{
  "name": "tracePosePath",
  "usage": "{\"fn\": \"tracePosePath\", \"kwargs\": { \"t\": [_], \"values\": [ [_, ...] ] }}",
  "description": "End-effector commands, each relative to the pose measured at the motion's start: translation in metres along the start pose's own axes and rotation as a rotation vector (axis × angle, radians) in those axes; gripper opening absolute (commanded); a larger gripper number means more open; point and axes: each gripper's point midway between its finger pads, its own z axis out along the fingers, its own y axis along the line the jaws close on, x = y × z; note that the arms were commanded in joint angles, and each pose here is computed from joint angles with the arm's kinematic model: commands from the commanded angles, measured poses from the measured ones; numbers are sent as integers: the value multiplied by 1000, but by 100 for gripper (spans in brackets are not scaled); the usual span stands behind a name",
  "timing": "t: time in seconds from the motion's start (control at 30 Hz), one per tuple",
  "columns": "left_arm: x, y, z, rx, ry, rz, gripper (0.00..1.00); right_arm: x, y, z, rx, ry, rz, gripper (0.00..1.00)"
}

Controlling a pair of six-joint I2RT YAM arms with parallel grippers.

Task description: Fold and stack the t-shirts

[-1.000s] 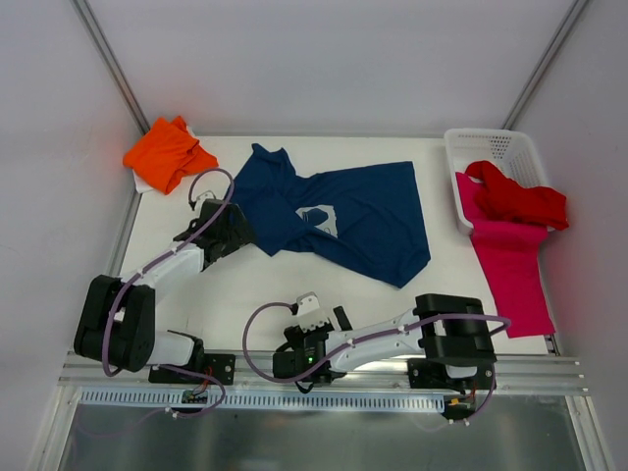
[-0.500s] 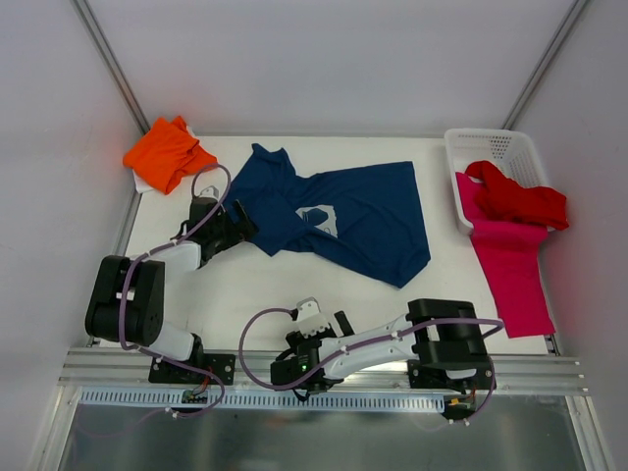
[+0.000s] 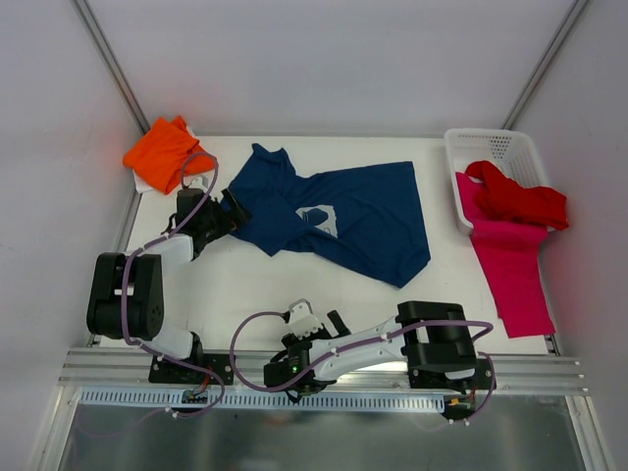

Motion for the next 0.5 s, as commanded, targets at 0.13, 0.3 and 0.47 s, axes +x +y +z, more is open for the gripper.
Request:
{"fn": "tracePosePath", "kwargs": {
  "t": [0.13,0.3,0.47],
  "values": [
    [-19,-24,3,104,-30,8,99,37,13,15,-1,137,-36,100],
    [-18,-33,2,148,-14,-6,99,38,16,17,-4,141,-36,99],
    [-25,-41,-13,171,-58,-6,99,40,16,18,-2,145,-39,99]
  ]
}}
